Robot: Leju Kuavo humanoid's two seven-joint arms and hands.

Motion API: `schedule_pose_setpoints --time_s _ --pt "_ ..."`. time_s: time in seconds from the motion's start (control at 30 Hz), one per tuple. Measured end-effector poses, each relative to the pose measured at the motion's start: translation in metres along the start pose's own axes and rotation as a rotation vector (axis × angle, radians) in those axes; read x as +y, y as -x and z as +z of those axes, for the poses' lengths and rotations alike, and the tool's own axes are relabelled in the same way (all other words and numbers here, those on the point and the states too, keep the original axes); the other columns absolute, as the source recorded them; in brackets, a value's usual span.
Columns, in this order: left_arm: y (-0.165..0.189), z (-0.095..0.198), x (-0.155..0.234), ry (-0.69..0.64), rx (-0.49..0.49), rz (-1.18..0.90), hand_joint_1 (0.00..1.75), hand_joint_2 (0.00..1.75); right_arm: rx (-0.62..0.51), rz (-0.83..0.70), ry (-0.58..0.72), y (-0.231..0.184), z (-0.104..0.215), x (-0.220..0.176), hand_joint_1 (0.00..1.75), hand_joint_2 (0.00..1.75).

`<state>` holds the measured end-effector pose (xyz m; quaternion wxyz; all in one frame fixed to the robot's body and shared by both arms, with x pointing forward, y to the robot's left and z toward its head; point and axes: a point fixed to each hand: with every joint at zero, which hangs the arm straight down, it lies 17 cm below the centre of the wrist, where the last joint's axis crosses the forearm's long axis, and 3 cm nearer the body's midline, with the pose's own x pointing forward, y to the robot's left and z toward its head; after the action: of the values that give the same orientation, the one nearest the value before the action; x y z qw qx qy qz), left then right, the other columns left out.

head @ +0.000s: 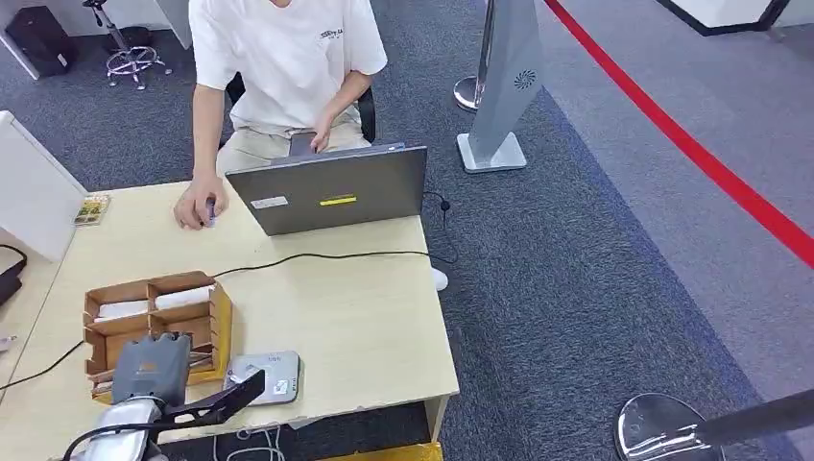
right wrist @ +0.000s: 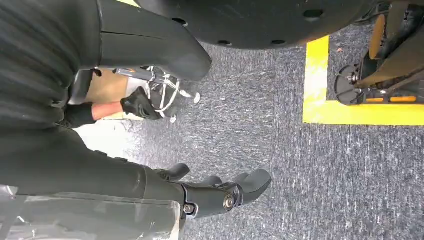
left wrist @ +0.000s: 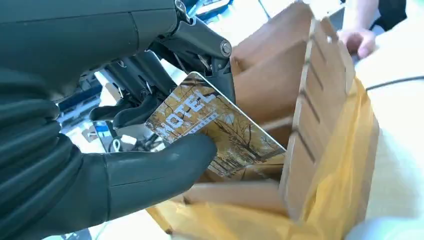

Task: Pass the card to the sensor for recognition and then transmit it.

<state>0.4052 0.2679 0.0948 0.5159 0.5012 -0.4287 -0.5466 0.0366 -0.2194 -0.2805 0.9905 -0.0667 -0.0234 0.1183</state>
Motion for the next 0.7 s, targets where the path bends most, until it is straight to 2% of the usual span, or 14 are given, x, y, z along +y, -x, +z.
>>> schedule_pose_setpoints --time_s 0.3,0.4,0.47,0.5,0.53,0.7 --pt "-0.001 0.000 0.001 -0.003 -0.002 0.000 1.75 1.75 0.000 0.000 0.000 0.000 0.000 0.000 0.00 1.75" --pt "-0.007 0.003 0.010 -0.027 -0.053 -0.011 1.75 1.75 0.015 -0.002 0.003 0.003 0.000 -0.001 0.00 1.75" --pt "-0.008 -0.001 0.037 -0.054 -0.150 -0.036 1.75 1.75 0.021 -0.005 0.005 0.007 -0.001 -0.002 0.00 1.75" --pt "-0.007 -0.010 0.063 -0.096 -0.179 -0.053 1.75 1.75 0.022 -0.012 0.005 0.007 -0.001 -0.003 0.00 1.75" --pt "0.000 -0.032 0.129 -0.215 -0.181 -0.057 1.75 1.75 0.025 -0.020 0.002 0.010 -0.001 -0.002 0.00 1.75" --pt "0.010 -0.049 0.196 -0.328 -0.145 -0.037 1.75 1.75 0.028 -0.023 0.000 0.012 -0.001 -0.001 0.00 1.75"
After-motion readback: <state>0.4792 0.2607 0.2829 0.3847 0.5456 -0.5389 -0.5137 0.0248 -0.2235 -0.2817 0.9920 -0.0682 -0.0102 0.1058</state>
